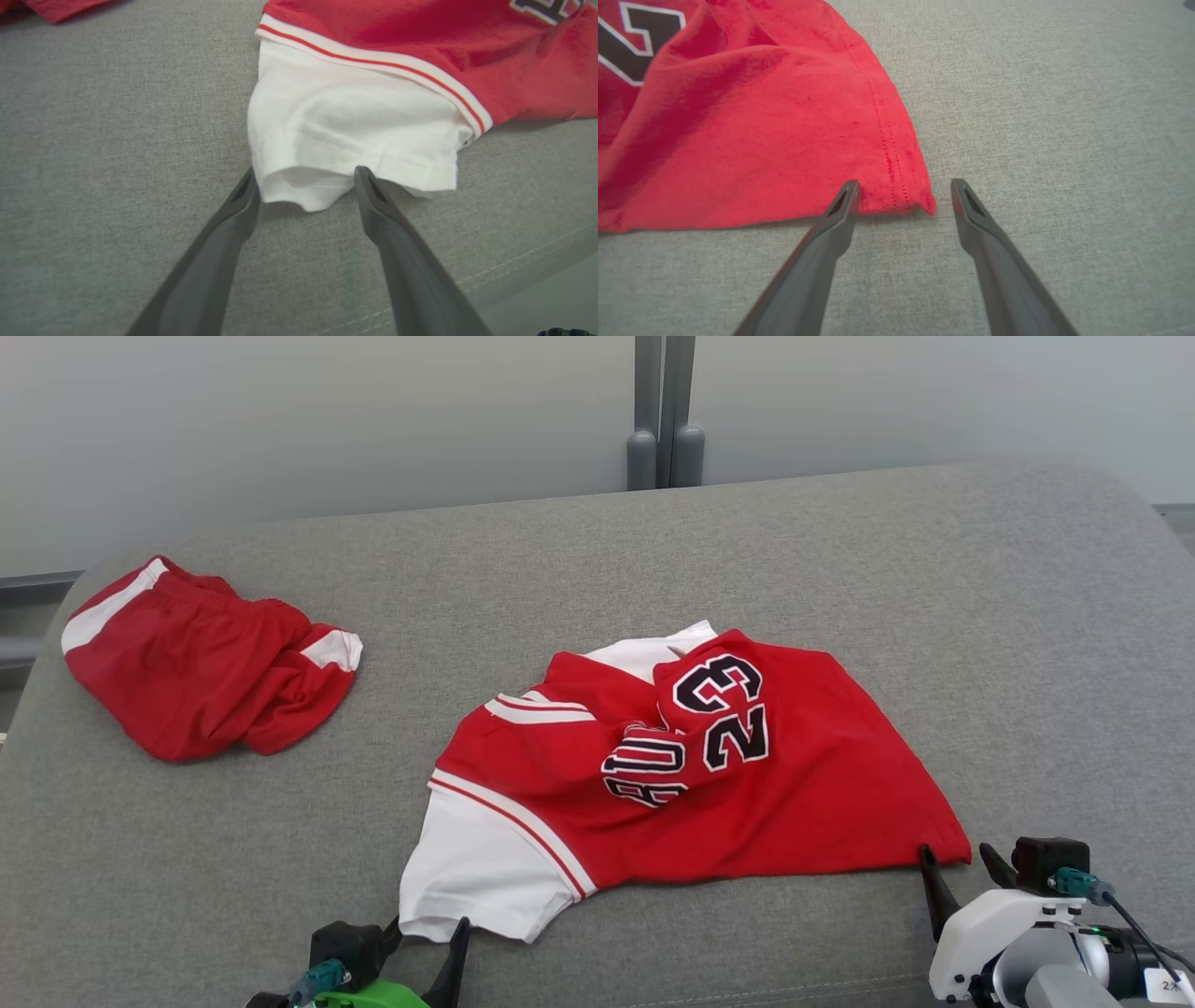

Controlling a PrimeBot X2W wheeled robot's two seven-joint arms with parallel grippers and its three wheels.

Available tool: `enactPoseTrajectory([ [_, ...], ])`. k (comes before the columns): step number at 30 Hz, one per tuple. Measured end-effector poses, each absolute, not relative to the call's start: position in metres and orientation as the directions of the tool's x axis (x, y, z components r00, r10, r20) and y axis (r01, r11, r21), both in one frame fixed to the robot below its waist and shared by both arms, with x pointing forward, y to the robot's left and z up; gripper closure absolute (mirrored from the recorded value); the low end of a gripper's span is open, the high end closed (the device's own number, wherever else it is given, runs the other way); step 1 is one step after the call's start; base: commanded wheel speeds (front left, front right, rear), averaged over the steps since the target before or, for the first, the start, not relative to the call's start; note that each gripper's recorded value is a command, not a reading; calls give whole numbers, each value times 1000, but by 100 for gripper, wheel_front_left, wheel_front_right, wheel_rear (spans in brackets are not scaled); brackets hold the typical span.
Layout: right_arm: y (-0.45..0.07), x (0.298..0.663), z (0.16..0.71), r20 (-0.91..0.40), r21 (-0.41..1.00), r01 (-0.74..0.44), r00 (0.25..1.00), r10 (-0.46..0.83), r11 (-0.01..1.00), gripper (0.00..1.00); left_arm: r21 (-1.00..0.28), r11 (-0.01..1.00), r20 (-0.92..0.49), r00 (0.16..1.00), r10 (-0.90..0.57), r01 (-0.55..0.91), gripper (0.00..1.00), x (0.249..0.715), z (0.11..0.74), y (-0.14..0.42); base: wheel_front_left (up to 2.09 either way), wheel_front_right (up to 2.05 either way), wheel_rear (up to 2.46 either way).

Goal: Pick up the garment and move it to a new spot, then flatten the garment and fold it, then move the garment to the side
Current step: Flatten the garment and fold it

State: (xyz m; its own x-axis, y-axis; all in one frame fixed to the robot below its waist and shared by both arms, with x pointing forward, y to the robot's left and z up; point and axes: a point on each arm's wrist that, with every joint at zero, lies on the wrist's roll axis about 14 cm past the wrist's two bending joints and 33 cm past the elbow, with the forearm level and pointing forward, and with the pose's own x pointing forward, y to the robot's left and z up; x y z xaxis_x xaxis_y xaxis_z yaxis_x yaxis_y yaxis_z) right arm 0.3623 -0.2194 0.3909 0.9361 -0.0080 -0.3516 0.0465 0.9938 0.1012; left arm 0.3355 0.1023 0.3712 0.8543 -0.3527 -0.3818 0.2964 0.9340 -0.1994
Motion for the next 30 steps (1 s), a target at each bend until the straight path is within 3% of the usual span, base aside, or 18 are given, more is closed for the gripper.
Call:
enactPoseTrajectory([
  [6, -214, 364, 386, -371, 106, 36, 929, 6, 994, 0, -195, 929, -359, 859, -365, 313, 0, 340, 379, 99, 0, 0, 0],
  [7, -213, 364, 385, -376, 106, 34, 927, 8, 994, 16, -195, 928, -355, 859, -368, 317, 27, 341, 381, 98, 0, 0, 0],
  [8, -213, 364, 384, -379, 106, 33, 926, 10, 994, 53, -189, 927, -355, 857, -373, 325, 58, 341, 381, 97, 0, 0, 0],
  [9, -213, 363, 383, -382, 105, 31, 924, 12, 994, 100, -186, 925, -356, 855, -377, 330, 100, 340, 381, 96, 0, 0, 0],
  [19, -209, 371, 394, -346, 104, 10, 938, 27, 995, 100, -162, 933, -326, 875, -357, 320, 100, 340, 389, 107, 0, 0, 0],
  [30, -202, 390, 443, -167, 185, -22, 984, 54, 982, 100, -52, 922, -118, 914, -388, 385, 100, 367, 454, 108, 0, 0, 0],
])
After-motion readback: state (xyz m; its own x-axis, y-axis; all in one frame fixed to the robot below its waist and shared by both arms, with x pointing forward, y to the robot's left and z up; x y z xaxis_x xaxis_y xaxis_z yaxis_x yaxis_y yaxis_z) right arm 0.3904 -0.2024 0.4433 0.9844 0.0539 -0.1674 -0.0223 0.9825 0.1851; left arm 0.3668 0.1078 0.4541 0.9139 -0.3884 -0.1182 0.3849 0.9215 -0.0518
